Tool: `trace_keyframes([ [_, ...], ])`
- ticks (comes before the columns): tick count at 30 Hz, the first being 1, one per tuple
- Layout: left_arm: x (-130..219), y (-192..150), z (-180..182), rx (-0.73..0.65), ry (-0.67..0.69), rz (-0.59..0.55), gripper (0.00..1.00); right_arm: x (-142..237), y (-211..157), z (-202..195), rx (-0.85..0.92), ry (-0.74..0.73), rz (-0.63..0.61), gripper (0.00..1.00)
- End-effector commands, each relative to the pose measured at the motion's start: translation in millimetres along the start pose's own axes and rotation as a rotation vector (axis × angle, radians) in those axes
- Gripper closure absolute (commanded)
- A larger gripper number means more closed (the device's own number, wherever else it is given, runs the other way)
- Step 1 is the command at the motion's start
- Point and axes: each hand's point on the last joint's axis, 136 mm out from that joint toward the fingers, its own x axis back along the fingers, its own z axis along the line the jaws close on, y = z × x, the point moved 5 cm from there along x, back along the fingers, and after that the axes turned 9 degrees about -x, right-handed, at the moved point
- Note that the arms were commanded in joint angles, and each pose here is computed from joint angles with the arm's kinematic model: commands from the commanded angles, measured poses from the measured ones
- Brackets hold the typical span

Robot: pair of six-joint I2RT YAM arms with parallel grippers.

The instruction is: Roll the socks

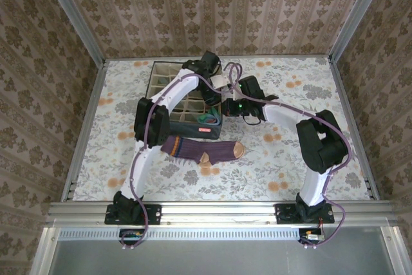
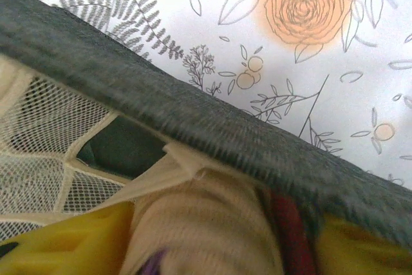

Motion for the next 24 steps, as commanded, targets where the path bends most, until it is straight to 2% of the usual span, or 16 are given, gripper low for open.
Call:
trace_keyframes([
  [1, 67.2, 27.4, 14.3, 0.033, 0.040, -0.178, 0.00, -14.8, -19.5, -25.1, -0.011, -0.114, 0.103, 1.00],
  [7, 103.2, 28.5, 22.7, 0.072, 0.041, -0.264, 0.00, -17.5, -9.9, -19.5, -0.012, -0.099, 0.094, 1.00],
  [14, 134.9, 8.7, 34.9, 0.124, 0.106, -0.306, 0.00, -26.2, 3.4, -13.5, -0.010, -0.086, 0.078, 1.00],
  [18, 153.5, -10.0, 36.5, 0.144, 0.188, -0.314, 0.00, -38.8, 17.4, -8.3, -0.002, -0.078, 0.078, 1.00],
  [19, 161.4, -26.2, 45.2, 0.180, 0.228, -0.316, 0.00, -43.3, 20.1, -7.9, 0.001, -0.078, 0.081, 1.00],
  [24, 198.9, -64.9, 50.4, 0.362, 0.389, -0.396, 0.00, -45.9, 48.2, 6.8, 0.061, -0.085, 0.063, 1.00],
])
